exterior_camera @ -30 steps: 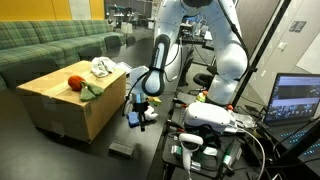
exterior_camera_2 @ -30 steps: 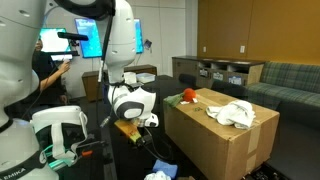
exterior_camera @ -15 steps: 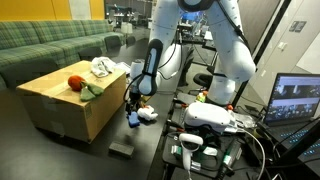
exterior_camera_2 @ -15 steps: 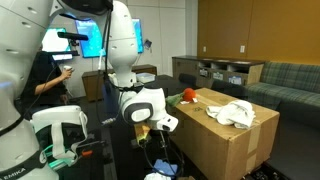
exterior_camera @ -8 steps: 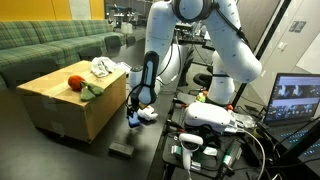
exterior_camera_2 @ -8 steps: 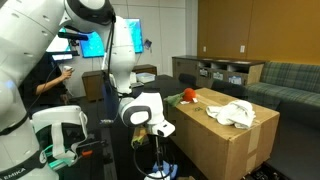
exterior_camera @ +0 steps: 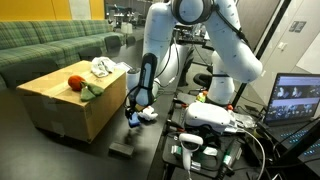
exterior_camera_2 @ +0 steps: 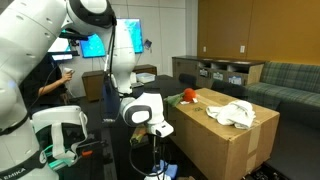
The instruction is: Remove the toy moose from the top of the brown box, place the white towel on top of the box, remove the white object from the top of the box, place the blue sponge on the box, remove the radish from the top of the box, put the eraser on the box
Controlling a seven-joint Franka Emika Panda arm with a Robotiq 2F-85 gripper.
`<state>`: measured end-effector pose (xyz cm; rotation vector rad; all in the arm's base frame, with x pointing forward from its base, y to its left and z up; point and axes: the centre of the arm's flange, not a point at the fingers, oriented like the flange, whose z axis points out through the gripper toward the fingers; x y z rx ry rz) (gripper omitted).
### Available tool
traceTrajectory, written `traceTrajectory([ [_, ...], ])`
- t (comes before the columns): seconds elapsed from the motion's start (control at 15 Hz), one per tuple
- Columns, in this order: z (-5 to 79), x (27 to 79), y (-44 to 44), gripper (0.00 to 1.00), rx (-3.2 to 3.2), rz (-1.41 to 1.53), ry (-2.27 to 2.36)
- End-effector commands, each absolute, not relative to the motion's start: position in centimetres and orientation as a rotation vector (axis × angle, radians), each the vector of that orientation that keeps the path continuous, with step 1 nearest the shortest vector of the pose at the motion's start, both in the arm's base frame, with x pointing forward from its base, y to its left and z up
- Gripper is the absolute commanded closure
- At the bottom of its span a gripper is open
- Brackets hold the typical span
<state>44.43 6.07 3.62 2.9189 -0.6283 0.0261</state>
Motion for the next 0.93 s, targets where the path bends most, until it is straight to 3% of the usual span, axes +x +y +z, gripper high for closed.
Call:
traceTrajectory([
  [0.0, 2.8, 45.4, 6.3, 0.00, 2.924, 0.003, -0.713],
  [0.87, -0.4, 47.5, 4.4, 0.00, 2.972, -0.045, -0.882],
])
